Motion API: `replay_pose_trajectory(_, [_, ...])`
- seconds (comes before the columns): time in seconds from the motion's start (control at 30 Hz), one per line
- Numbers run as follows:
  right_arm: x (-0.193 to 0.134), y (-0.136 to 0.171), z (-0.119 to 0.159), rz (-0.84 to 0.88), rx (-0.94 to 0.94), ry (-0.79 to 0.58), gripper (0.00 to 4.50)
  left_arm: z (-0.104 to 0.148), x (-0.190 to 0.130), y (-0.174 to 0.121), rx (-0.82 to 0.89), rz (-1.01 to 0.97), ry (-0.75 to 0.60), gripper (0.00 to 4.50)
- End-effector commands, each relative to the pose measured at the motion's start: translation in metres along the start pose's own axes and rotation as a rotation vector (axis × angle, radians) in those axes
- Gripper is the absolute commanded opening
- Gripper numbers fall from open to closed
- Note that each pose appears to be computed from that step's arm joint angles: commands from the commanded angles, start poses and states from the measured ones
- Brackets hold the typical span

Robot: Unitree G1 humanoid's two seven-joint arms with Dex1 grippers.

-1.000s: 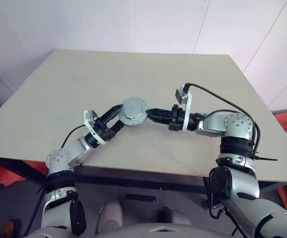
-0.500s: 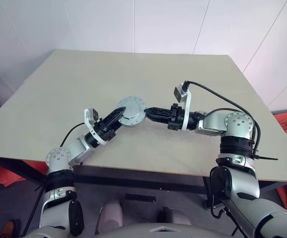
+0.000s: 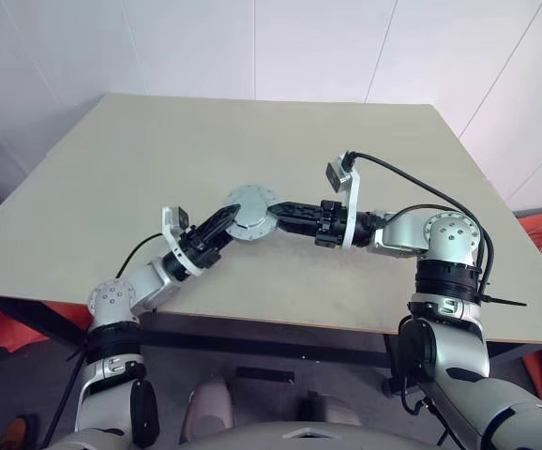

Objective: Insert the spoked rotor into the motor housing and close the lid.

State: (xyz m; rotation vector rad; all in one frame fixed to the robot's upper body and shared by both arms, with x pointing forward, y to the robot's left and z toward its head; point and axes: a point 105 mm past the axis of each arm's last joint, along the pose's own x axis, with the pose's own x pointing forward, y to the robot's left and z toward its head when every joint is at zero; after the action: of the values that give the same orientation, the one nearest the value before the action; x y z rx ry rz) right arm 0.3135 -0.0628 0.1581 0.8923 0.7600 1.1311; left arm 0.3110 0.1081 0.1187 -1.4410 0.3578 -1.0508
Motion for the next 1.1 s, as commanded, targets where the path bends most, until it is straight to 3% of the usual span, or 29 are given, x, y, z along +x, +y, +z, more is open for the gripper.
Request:
replay_pose_trajectory(0.03, [0.000,0.012,0.003,0.037,-0.040,-0.001,3.77,0.001,0.008,-0.017,0.028,-0.077,0.021,2.04])
replay_pose_trajectory(0.1, [-0.001,0.009,0.004,0.026,-0.030,-0.005,4.48,0.002,0.008,-0.018,0.036,-0.078,0.021,2.04])
replay_pose_trajectory(0.47, [-0.027,-0.026,0.013,-0.205,-0.042,-0.026,4.50,0.029,-0.001,-0.030,0.106,-0.087,-0.086,2.04])
replay_pose_trajectory(0.73, [-0.035,-0.034,0.020,-0.273,-0.111,-0.027,4.50,0.103,-0.012,-0.033,0.260,0.045,-0.546,2.04])
replay_pose_trajectory(0.83, [-0.033,-0.033,0.020,-0.270,-0.129,-0.021,4.50,0.139,-0.026,-0.028,0.277,0.184,-0.782,2.04])
replay_pose_trajectory(1.1, [-0.030,-0.029,0.023,-0.259,-0.164,-0.026,4.50,0.171,-0.056,-0.011,0.196,0.334,-1.066,2.04])
